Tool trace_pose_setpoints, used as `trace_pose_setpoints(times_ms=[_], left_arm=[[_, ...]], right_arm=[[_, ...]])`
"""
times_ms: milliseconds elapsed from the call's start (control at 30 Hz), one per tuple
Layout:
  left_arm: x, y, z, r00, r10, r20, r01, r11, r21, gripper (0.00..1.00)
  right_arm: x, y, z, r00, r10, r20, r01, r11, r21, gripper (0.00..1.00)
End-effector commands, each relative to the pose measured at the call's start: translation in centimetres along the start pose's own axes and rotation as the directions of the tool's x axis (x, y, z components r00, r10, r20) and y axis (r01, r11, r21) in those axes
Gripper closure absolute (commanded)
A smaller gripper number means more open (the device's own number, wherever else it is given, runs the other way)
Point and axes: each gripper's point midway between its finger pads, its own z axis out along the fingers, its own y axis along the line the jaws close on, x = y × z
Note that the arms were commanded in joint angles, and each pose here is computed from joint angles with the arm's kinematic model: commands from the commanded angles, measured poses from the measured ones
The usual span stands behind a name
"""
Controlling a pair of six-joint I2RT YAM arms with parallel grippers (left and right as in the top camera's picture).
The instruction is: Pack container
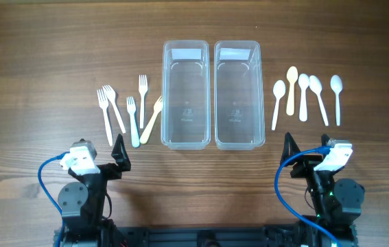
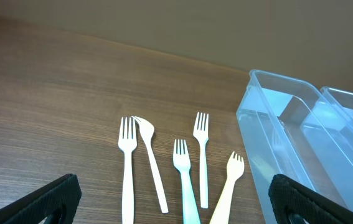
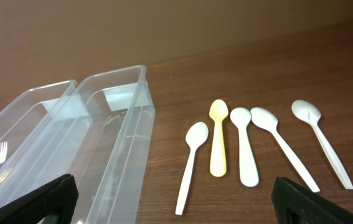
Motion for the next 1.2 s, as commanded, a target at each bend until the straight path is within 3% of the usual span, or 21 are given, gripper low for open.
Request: trace_pose_setpoints(times_ms=[0,1033,1067,1167], left_arm=[[0.2,-0.5,0.0,1.000,0.011,0.004,-0.011,1.000,0.027,0.00],[0.2,-0.5,0.0,1.000,0.010,0.003,-0.010,0.999,0.031,0.00],[0.3,-1.2,0.0,1.000,0.006,-0.006,-0.006,0.998,0.069,0.00],[0.7,-2.6,-0.1,0.999,-0.027,-0.032,0.032,0.988,0.153,0.00]], right_arm=[[-0.3,-0.2,-0.1,1.000,0.010,0.017,-0.010,1.000,0.012,0.00],[-0.5,-0.1,-0.1,1.000,0.011,0.025,-0.011,1.000,0.010,0.00],[-0.7,-0.1,-0.1,0.999,0.030,0.033,-0.031,1.000,0.006,0.00],[0.0,1.3,-0.1,0.958,0.287,-0.023,-0.288,0.955,-0.070,0.00]])
